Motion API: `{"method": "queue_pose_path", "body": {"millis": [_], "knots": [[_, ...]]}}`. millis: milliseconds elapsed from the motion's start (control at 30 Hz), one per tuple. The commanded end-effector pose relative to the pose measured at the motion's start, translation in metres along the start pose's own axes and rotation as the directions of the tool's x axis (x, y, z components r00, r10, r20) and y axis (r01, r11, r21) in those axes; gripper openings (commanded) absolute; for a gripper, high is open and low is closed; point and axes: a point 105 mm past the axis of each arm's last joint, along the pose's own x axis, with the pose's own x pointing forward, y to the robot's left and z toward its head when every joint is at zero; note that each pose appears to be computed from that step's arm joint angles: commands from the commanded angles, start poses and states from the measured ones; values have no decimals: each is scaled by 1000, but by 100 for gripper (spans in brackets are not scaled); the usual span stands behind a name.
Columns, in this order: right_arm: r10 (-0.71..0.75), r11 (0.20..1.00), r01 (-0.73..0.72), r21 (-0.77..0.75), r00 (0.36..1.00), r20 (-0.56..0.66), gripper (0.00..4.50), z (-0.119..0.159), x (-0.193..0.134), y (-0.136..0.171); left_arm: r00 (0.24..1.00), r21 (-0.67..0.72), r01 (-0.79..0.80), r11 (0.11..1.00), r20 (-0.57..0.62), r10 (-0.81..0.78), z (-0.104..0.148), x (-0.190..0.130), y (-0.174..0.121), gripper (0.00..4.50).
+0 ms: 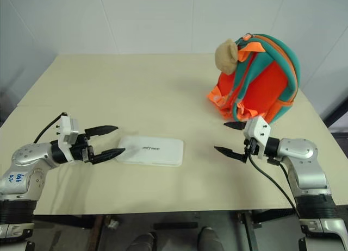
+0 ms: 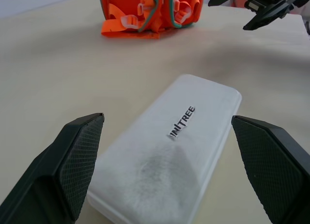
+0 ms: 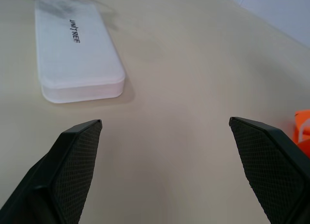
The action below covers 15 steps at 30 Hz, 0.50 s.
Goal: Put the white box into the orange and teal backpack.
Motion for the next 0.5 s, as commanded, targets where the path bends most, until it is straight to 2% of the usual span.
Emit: {"method": "queue_pose_path", "body": {"millis": [33, 300, 333, 367, 400, 500], "knots": [[-10, 999, 10, -46, 1000, 16, 445, 14, -5, -5, 1000, 35, 8, 999, 20, -9, 9, 2, 2, 450], [60, 998, -60, -14, 997, 54, 445, 16, 13, 6, 1000, 33, -3, 999, 28, 2, 8, 1, 3, 450], [61, 998, -61, -13, 996, 64, 428, 17, 17, 7, 999, 40, -11, 999, 30, 10, 9, -1, 4, 450], [65, 998, -65, -12, 996, 66, 404, 17, 21, 9, 999, 43, -17, 999, 30, 16, 9, -4, 6, 421], [75, 997, -74, -16, 995, 64, 388, 16, 25, 11, 999, 52, -28, 998, 25, 27, 9, -6, 7, 412], [79, 997, -78, -20, 997, 26, 288, 6, 37, 16, 997, 71, -82, 994, -3, 83, 4, -20, 17, 332]]}}
